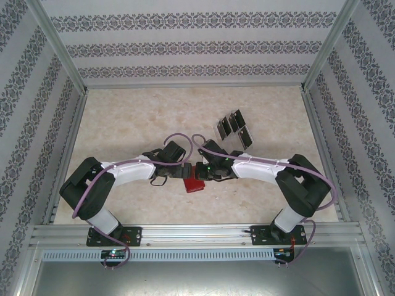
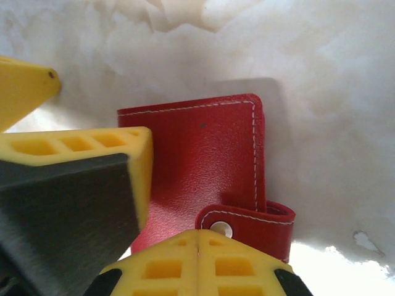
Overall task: Put the credit cards into the card holder
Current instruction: Close the button on the card holder.
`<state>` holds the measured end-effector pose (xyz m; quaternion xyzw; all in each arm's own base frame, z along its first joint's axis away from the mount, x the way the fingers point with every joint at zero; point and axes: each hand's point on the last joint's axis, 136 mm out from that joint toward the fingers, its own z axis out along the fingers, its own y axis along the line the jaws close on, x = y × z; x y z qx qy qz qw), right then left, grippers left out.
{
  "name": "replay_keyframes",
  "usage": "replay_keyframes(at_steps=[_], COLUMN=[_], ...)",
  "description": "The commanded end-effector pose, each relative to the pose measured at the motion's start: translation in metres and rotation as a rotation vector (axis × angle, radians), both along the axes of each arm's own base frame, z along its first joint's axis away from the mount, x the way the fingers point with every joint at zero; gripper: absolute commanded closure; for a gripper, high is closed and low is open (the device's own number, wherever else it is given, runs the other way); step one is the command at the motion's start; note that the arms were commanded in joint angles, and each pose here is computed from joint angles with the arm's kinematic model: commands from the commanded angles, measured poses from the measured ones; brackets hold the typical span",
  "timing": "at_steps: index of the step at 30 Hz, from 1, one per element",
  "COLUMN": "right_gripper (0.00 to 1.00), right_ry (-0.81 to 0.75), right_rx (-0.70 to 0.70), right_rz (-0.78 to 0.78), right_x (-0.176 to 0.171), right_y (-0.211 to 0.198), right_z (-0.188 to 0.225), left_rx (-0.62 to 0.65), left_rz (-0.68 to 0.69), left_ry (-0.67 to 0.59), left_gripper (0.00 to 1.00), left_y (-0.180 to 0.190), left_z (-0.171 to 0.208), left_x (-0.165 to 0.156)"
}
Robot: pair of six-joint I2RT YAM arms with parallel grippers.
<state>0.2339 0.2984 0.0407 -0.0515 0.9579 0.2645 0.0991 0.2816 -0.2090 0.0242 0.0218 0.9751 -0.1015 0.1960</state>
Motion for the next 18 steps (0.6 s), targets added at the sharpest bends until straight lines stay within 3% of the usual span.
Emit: replay_keyframes(at_steps=[1,18], right_gripper=[1.00,1.00], right_ry=[0.028,0.033], right_rx=[0.009,-0.005], right_rz=[-0.007,-0.013], right_x=[-0.003,-0.006], right_y=[0.003,-0.002], right_z=[-0.010,-0.016], left_rx=[0.021,0.005], left_rz=[0.023,0.044], left_ry=[0.066,-0.018], left_gripper=[0.00,0.00], left_y=[0.008,0.018], left_z=[-0.010,0.021], left_x=[-0.019,-0.004])
